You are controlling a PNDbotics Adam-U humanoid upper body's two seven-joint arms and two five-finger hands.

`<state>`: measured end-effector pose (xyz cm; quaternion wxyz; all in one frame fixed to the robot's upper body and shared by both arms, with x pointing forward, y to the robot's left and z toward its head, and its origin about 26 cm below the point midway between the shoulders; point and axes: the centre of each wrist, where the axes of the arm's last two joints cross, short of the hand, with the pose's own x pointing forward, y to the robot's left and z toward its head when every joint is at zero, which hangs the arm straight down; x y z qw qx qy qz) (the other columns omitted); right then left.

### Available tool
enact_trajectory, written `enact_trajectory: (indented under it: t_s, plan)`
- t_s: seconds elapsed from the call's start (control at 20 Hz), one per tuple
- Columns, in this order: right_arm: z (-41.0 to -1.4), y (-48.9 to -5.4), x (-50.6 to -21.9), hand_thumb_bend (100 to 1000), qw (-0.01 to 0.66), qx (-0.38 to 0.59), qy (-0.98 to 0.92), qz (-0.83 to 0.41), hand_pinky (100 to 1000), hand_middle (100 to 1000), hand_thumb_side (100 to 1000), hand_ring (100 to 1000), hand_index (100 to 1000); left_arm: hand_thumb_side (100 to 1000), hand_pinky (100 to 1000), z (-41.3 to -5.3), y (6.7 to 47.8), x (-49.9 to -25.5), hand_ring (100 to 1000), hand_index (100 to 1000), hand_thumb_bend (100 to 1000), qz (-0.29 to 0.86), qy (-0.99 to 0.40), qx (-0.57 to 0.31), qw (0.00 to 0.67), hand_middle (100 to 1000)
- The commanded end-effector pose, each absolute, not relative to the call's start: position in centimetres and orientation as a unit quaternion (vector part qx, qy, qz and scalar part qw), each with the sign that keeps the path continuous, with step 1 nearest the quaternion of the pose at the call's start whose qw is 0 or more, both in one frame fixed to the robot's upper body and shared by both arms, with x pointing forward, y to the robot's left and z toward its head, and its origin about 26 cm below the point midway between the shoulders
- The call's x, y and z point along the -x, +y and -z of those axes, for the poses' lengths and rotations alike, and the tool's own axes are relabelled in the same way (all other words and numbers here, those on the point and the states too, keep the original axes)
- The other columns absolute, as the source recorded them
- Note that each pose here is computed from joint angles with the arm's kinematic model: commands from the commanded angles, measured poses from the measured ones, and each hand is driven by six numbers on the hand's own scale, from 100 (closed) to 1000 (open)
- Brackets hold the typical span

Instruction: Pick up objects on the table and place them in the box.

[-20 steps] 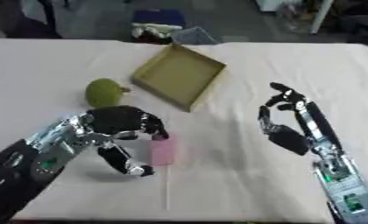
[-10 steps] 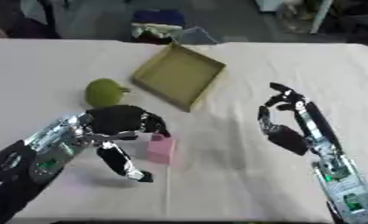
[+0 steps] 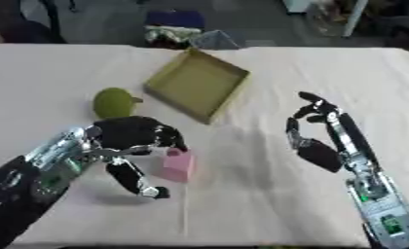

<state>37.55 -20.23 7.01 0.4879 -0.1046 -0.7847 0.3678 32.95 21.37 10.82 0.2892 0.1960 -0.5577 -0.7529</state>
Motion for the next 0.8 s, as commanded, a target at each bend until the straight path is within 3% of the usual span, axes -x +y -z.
enact_trajectory:
  t_s: [0.05,0.3,0.8]
  plan:
    - [-8.0,-20.2,-37.8,100,0.475,0.108,-0.792,-0.368,764,617,452,832,937,563,776,-11.1,21.5,-33.5,734,866,480,0.753,-0.557,-0.196,0.29,777]
    - [-8.0,-20.2,-37.9,100,0.475,0.107,-0.792,-0.368,764,617,452,832,937,523,740,-10.6,21.2,-33.9,688,848,417,0.747,-0.563,-0.2,0.292,740]
    - [-7.9,-20.2,-37.8,100,0.475,0.108,-0.792,-0.368,764,618,454,832,937,593,786,-12.7,21.4,-33.2,740,871,527,0.723,-0.593,-0.236,0.266,787]
